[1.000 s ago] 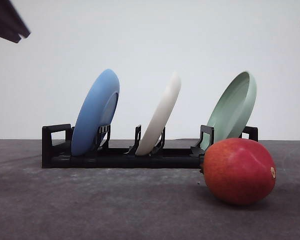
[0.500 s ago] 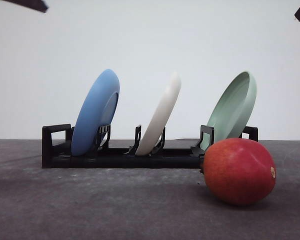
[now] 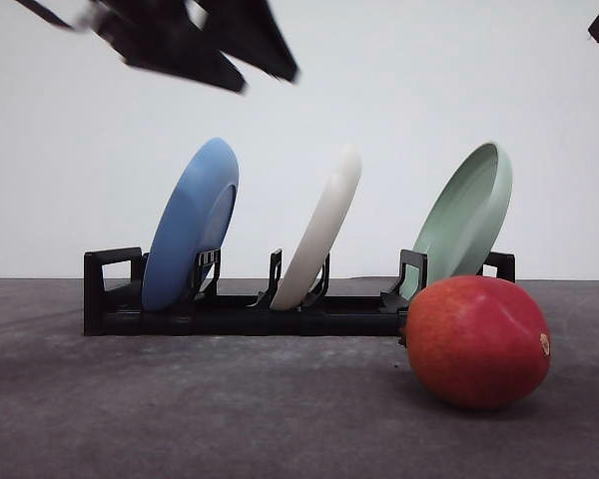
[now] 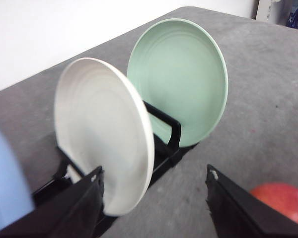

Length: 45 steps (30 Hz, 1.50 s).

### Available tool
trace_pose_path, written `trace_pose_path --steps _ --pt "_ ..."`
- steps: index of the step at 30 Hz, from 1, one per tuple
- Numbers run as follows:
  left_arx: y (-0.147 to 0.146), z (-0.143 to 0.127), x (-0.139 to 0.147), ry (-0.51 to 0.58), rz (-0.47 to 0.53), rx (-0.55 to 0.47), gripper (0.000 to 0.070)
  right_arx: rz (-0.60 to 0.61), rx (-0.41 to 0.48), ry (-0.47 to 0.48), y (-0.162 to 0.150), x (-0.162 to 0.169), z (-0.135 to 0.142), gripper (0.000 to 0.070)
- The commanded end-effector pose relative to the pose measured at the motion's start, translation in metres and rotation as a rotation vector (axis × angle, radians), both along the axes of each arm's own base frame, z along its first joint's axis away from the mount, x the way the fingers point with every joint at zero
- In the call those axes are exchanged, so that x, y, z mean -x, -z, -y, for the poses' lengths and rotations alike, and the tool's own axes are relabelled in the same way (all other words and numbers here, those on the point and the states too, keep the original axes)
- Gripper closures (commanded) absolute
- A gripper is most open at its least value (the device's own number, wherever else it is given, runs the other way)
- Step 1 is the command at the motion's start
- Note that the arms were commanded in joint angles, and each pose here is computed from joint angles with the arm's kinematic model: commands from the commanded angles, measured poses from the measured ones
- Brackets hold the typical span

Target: Place pomegranate in white plate

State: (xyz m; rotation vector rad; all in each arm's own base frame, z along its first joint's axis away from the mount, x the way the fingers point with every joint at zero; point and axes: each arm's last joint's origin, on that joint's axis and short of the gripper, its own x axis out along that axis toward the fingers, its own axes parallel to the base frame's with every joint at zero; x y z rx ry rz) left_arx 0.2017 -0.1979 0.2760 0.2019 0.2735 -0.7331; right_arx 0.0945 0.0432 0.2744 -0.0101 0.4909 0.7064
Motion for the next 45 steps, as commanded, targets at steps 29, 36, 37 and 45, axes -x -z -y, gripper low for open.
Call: trace_pose_path --steps 29,36,37,45 --pt "0.059 0.085 -0.077 -0.192 -0.058 -0.082 0.0451 0.026 0.012 0.022 -0.004 0.000 0.000 0.0295" --pt "0.044 0.085 -0.071 -0.180 -0.034 -0.051 0.0696 0.026 0.012 0.022 -0.004 0.000 0.000 0.0295" --pt "0.042 0.084 -0.070 -0.179 -0.030 -0.046 0.0696 0.026 0.012 0.022 -0.004 0.000 0.000 0.0295" --pt "0.017 0.077 -0.062 -0.204 -0.039 0.064 0.0696 0.026 0.012 0.022 -0.004 0.000 0.000 0.0295"
